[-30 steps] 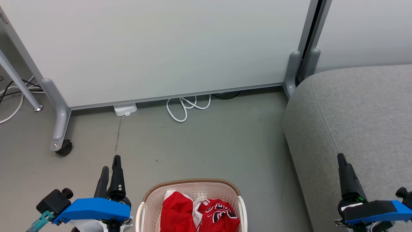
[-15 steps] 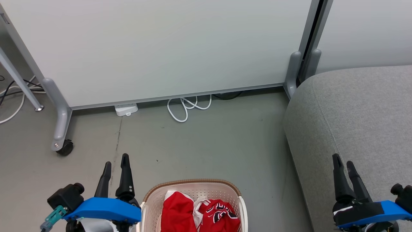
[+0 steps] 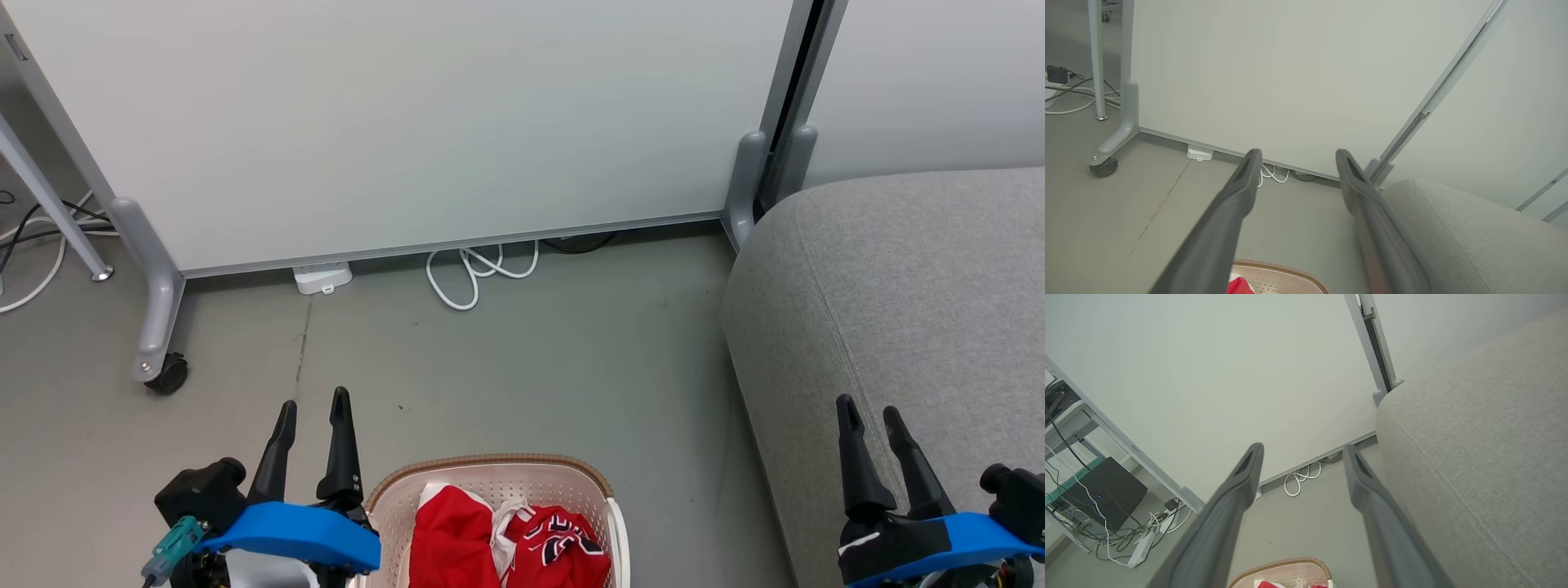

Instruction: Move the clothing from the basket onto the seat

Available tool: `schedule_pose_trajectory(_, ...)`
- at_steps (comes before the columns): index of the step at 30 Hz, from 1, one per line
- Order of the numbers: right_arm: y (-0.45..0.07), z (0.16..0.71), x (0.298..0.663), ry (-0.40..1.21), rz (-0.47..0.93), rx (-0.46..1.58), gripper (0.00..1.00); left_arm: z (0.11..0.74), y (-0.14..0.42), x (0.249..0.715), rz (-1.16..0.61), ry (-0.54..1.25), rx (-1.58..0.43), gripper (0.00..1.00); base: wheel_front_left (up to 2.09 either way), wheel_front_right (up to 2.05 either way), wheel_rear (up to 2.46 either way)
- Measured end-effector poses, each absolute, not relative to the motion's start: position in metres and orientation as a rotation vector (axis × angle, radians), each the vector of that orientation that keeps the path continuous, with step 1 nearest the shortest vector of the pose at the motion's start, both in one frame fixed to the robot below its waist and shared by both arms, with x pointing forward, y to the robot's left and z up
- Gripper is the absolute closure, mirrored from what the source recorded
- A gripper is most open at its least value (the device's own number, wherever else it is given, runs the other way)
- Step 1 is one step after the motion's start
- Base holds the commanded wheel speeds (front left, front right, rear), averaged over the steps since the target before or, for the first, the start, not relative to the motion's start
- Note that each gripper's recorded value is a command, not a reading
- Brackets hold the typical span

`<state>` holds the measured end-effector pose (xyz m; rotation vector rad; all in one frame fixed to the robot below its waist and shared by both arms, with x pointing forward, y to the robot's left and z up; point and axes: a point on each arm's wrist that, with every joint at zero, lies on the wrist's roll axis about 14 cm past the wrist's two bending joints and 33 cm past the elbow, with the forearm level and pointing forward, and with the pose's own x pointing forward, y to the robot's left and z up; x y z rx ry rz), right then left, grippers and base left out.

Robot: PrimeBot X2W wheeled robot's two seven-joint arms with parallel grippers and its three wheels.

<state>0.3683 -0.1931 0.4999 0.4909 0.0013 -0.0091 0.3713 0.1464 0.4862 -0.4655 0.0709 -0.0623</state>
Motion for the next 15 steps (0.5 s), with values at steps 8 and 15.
schedule_pose_trajectory(8,-0.1921,0.5025,0.3683,-0.007,0.001,0.4,0.0,0.4896,0.1435,0.3717,-0.081,0.05,-0.38,0.0,0.0,0.0,0.0)
schedule_pose_trajectory(15,-0.1883,0.5007,0.3672,-0.001,0.017,0.318,0.0,0.4912,0.1406,0.3704,-0.095,0.035,-0.329,0.0,0.0,0.0,0.0)
